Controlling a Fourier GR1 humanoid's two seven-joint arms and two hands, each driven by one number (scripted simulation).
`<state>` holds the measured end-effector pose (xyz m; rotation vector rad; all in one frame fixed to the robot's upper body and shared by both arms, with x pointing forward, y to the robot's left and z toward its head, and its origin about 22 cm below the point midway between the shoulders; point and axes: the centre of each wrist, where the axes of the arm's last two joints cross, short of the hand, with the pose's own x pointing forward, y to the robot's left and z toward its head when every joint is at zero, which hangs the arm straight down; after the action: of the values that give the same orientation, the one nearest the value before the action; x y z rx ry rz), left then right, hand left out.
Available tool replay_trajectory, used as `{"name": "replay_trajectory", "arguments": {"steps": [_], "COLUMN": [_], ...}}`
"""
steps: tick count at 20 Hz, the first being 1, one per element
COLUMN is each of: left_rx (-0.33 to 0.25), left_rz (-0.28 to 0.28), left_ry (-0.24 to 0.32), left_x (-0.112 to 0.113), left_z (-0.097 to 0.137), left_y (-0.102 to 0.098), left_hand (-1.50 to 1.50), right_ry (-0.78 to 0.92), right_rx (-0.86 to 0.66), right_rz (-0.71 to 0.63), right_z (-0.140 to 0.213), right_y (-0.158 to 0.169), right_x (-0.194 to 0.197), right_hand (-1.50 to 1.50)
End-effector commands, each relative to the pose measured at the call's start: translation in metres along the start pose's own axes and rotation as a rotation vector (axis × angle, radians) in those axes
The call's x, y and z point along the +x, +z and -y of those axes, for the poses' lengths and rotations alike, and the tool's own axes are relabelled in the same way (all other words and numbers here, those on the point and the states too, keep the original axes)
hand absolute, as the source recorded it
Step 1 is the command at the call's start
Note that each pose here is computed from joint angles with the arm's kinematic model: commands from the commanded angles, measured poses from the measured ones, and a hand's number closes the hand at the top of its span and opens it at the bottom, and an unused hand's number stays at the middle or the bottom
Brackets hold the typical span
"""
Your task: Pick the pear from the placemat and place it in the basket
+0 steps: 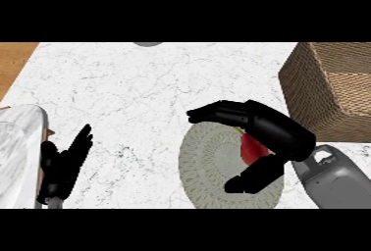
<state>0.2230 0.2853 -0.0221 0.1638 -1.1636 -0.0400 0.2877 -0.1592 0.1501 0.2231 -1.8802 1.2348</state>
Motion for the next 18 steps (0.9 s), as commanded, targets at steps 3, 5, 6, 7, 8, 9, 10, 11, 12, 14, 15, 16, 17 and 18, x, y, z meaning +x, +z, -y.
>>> {"name": "replay_trajectory", "arguments": {"steps": [3,5,6,7,8,9,10,11,12,14,15,16,17,18], "left_rx": [0.017,0.012,0.003,-0.005,-0.007,-0.019,0.000,-0.012,-0.024,-0.024,-0.007,-0.008,-0.024,-0.030], "left_rz": [-0.158,-0.144,-0.167,-0.156,-0.148,-0.139,-0.158,-0.143,-0.135,-0.137,-0.145,-0.143,-0.144,-0.137], "left_ry": [-0.011,-0.003,0.002,-0.004,-0.010,0.011,0.014,0.000,-0.004,0.006,-0.003,-0.007,0.002,-0.002], "left_x": [-0.040,-0.029,-0.032,-0.040,-0.029,-0.041,-0.043,-0.025,-0.036,-0.025,-0.028,-0.028,-0.028,-0.027], "left_z": [0.001,-0.011,-0.019,-0.004,-0.011,-0.005,-0.013,-0.009,-0.001,0.001,-0.004,-0.023,-0.001,-0.014], "left_y": [0.009,0.005,0.013,0.010,0.016,0.010,0.015,0.003,0.013,0.013,0.009,0.011,0.008,0.014], "left_hand": [0.00,0.00,0.00,0.00,0.00,0.00,0.00,0.00,0.00,0.00,0.00,0.00,0.00,0.00], "right_ry": [0.393,0.437,0.450,0.471,0.484,0.500,0.508,0.513,0.514,0.542,0.541,0.556,0.560,0.582], "right_rx": [0.020,0.070,0.094,0.102,0.158,0.191,0.238,0.306,0.373,0.423,0.437,0.460,0.464,0.489], "right_rz": [-0.133,-0.145,-0.163,-0.181,-0.219,-0.226,-0.251,-0.269,-0.323,-0.361,-0.368,-0.376,-0.393,-0.401], "right_z": [0.087,0.112,0.113,0.142,0.138,0.155,0.159,0.163,0.165,0.180,0.188,0.186,0.195,0.188], "right_y": [0.004,0.007,0.009,0.014,0.009,0.014,0.017,0.019,0.020,0.026,0.025,0.022,0.022,0.020], "right_x": [0.054,0.079,0.082,0.090,0.088,0.097,0.104,0.105,0.099,0.111,0.113,0.116,0.121,0.117], "right_hand": [-1.50,-1.50,-1.50,-1.50,-1.50,-1.50,-1.50,-1.50,-1.50,-1.50,-1.50,-1.50,-1.50,-1.50]}}
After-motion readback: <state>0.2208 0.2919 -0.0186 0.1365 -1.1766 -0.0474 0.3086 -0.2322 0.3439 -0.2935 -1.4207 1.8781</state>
